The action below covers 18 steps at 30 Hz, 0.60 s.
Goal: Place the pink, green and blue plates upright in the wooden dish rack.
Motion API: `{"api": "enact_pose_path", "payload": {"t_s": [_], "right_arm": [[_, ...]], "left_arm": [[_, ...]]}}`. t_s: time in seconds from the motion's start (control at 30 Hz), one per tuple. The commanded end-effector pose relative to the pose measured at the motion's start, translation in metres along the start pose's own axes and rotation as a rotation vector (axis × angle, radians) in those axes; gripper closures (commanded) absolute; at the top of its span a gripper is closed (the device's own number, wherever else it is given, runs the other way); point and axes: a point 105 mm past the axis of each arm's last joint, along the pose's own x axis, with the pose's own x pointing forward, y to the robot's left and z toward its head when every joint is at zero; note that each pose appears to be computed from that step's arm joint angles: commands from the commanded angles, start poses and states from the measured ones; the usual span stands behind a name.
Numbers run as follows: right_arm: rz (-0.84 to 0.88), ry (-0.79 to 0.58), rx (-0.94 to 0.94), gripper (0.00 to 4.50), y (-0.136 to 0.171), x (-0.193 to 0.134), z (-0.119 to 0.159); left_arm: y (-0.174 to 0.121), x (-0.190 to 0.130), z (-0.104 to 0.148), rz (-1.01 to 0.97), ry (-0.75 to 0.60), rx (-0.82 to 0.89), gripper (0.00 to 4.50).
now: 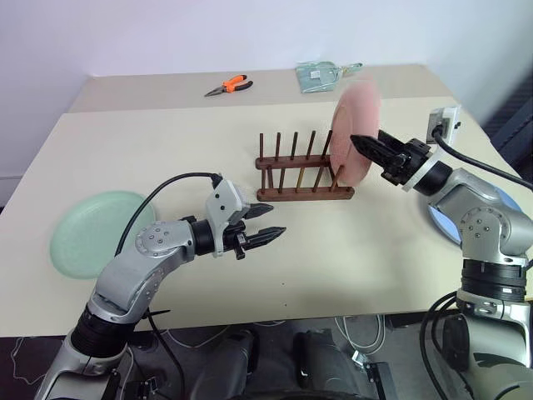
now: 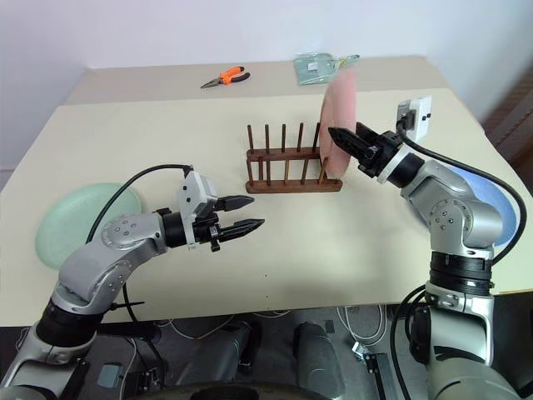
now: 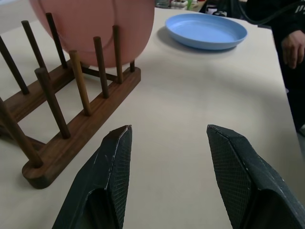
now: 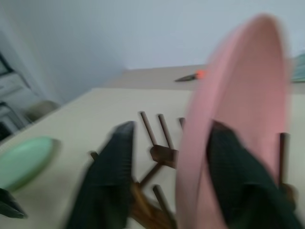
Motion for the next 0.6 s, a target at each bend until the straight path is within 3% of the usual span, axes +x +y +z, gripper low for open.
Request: {"api": "enact_pose_path", "payload": {"t_s": [0.03,0.07,0.2,0.27,0.37,0.43,0.5,0.6], "right_arm": [[-0.03,-0.046,-0.109,0.51,-0.004,-0.001,0.019],[-0.035,-0.054,-0.122,0.07,-0.005,-0.002,0.02],[-0.124,-0.106,-0.392,0.07,-0.01,-0.008,0.052],[-0.137,-0.118,-0.436,0.07,-0.01,-0.009,0.06],[-0.164,-0.131,-0.528,0.0,-0.009,-0.01,0.073],[-0.049,-0.121,-0.672,0.0,0.023,0.002,0.081],[0.113,-0.067,-0.764,0.0,0.06,0.014,0.068],[0.285,0.003,-0.815,0.0,0.094,0.025,0.037]], "left_arm": [[-0.004,0.001,0.005,-0.014,-0.022,0.027,1.94],[-0.004,0.001,0.005,-0.013,-0.021,0.027,1.94],[0.011,-0.007,0.0,0.065,-0.012,0.004,1.94],[0.02,-0.013,0.0,0.108,-0.02,-0.015,1.94],[0.047,-0.027,0.001,0.27,-0.042,-0.023,1.13],[0.096,-0.064,-0.001,0.601,-0.047,-0.011,0.14],[0.135,-0.11,-0.014,0.939,-0.016,-0.072,0.06],[0.158,-0.167,-0.033,1.289,0.036,-0.159,0.06]]}}
